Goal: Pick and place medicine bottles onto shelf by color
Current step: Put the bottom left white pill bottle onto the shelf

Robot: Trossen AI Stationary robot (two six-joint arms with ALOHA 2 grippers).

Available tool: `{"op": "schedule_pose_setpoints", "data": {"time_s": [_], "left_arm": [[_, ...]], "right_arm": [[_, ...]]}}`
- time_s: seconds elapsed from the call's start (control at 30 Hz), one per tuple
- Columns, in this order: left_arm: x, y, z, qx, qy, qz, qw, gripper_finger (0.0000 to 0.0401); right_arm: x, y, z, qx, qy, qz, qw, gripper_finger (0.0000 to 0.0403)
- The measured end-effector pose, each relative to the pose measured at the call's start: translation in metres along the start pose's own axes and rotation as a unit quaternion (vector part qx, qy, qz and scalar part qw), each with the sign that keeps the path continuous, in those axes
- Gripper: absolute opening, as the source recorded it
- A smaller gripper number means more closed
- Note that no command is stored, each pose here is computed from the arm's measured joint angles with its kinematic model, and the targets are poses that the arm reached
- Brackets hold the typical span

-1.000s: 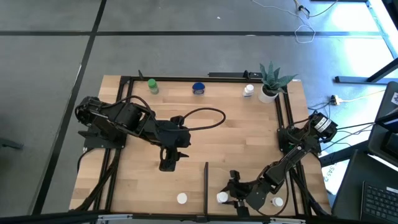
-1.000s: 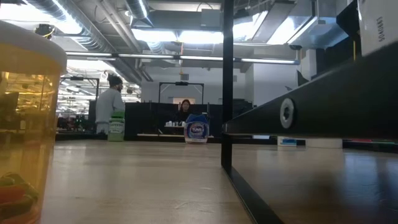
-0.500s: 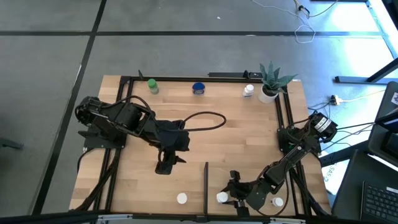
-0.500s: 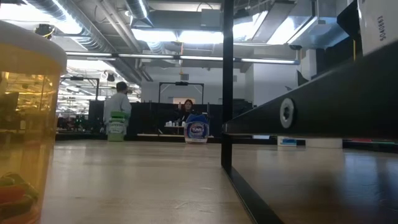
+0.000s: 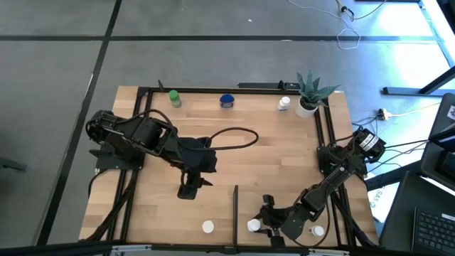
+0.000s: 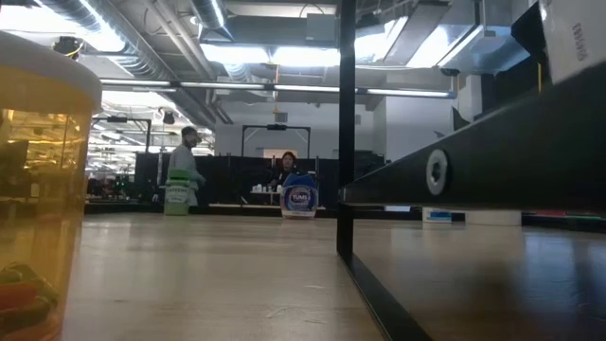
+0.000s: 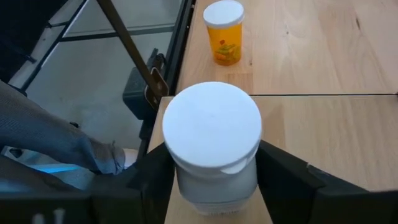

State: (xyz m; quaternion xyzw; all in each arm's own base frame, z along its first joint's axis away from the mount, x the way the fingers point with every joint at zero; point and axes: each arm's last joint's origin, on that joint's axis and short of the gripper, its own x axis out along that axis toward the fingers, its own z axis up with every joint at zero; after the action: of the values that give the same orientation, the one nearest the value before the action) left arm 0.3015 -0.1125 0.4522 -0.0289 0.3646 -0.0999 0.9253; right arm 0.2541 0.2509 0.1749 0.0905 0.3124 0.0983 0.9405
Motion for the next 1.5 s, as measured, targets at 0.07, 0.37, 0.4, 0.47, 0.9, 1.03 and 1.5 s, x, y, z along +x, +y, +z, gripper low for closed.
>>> {"op": "schedule_pose_setpoints", "data": {"time_s": [0.07,0.37,0.4,0.47,0.9,1.03,1.5], "left_arm": [[0.0000,-0.0001,0.0000,0.000,0.000,0.000,1.000,0.0198],[0.0000,0.0000,0.0000,0.000,0.000,0.000,1.000,0.0198],[0.0000,0.0000,0.0000,0.000,0.000,0.001,1.000,0.0198],[0.0000,0.0000,0.0000,0.000,0.000,0.001,1.000,0.0198],[0.0000,0.0000,0.0000,0.000,0.000,0.001,1.000,0.0198],[0.0000,0.0000,0.0000,0.000,0.000,0.001,1.000,0.0198],[0.0000,0.0000,0.0000,0.000,0.000,0.001,1.000,0.0198]], "right_arm": [[0.0006,-0.0016,0.0002,-0.004,0.002,-0.004,1.000,0.0222],[0.0013,-0.0032,0.0011,-0.017,0.002,-0.006,1.000,0.0233],[0.0013,-0.0031,0.0010,-0.013,0.003,-0.006,1.000,0.0233],[0.0013,-0.0031,0.0010,-0.007,0.003,-0.005,1.000,0.0233],[0.0013,-0.0027,0.0008,0.001,0.007,0.001,1.000,0.0233],[0.0013,-0.0027,0.0008,0.001,0.007,0.001,1.000,0.0233],[0.0013,-0.0026,0.0008,0.002,0.008,0.003,1.000,0.0233]]}}
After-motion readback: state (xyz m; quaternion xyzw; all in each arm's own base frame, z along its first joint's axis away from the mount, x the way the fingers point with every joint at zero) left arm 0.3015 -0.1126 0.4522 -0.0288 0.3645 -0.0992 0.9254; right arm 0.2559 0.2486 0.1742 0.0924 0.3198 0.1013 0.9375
